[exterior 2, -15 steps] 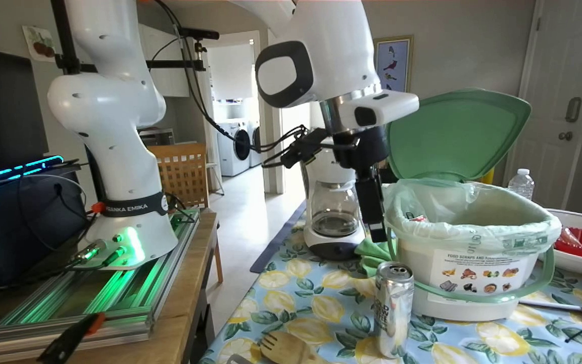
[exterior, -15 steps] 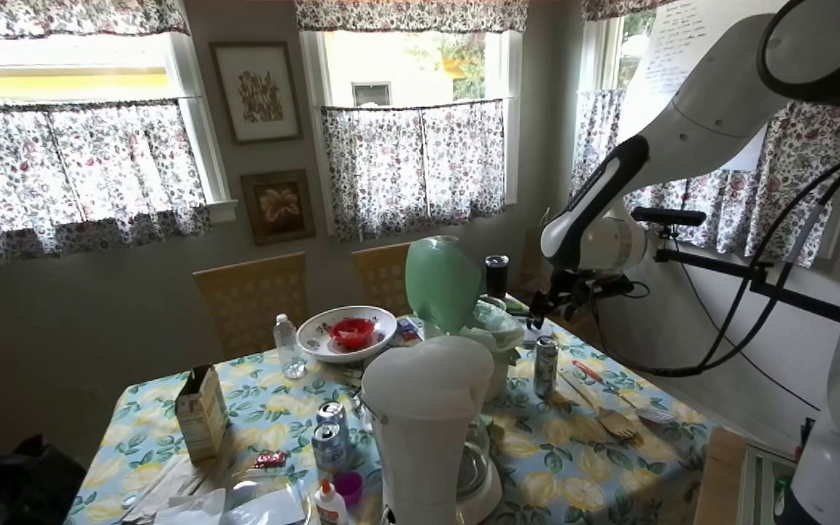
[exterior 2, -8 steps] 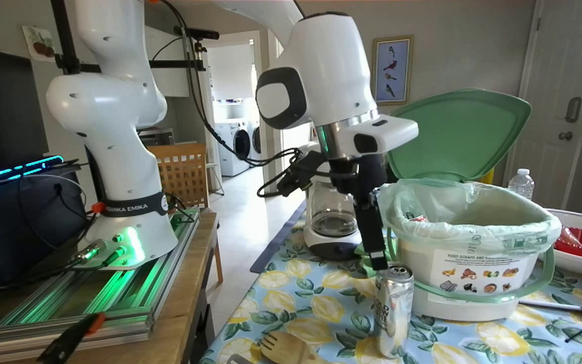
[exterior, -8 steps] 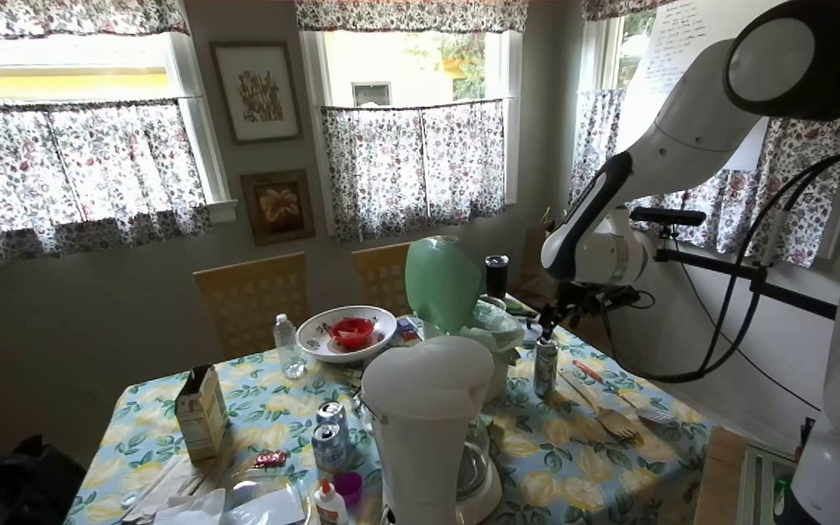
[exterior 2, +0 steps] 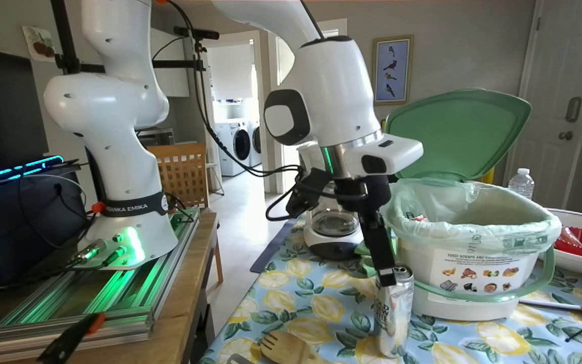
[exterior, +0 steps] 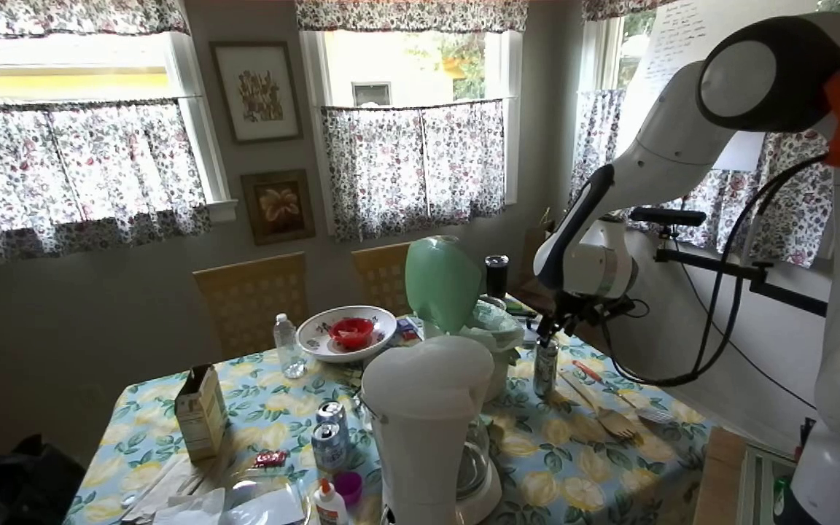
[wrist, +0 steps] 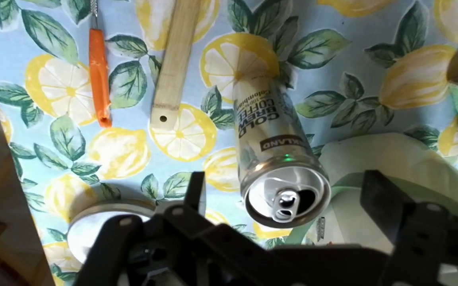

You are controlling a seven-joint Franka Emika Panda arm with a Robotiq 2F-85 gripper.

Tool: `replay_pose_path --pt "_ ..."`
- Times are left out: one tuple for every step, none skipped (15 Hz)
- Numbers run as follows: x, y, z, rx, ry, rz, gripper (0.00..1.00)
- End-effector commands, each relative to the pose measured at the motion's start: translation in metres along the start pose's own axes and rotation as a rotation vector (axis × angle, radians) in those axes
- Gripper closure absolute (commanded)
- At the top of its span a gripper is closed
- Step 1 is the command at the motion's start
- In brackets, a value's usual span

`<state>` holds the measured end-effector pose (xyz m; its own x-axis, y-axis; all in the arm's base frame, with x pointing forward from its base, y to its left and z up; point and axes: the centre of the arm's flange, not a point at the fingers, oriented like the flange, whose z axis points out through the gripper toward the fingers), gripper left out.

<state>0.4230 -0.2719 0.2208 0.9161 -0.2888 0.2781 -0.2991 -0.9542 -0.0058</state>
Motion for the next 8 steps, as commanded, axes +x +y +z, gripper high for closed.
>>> replay_pose_path --pt "0.007 0.006 0.025 -0.008 0.022 -0.023 0.00" --pt "0.008 0.006 0.028 -0.007 0.023 -0.028 0.00" --pt "0.010 0.005 0.031 -0.006 0.026 -0.030 0.00" --pt "0.011 0.004 0.034 -0.005 0.028 -0.037 0.00" --pt "0.013 0.001 0.035 -0.005 0.030 -0.045 0.03" --pt "0.014 0.000 0.037 -0.002 0.031 -0.048 0.26" --pt "0.015 -0.002 0.038 -0.001 0.034 -0.052 0.28" --pt "0.016 -0.004 0.039 0.003 0.033 -0.051 0.32"
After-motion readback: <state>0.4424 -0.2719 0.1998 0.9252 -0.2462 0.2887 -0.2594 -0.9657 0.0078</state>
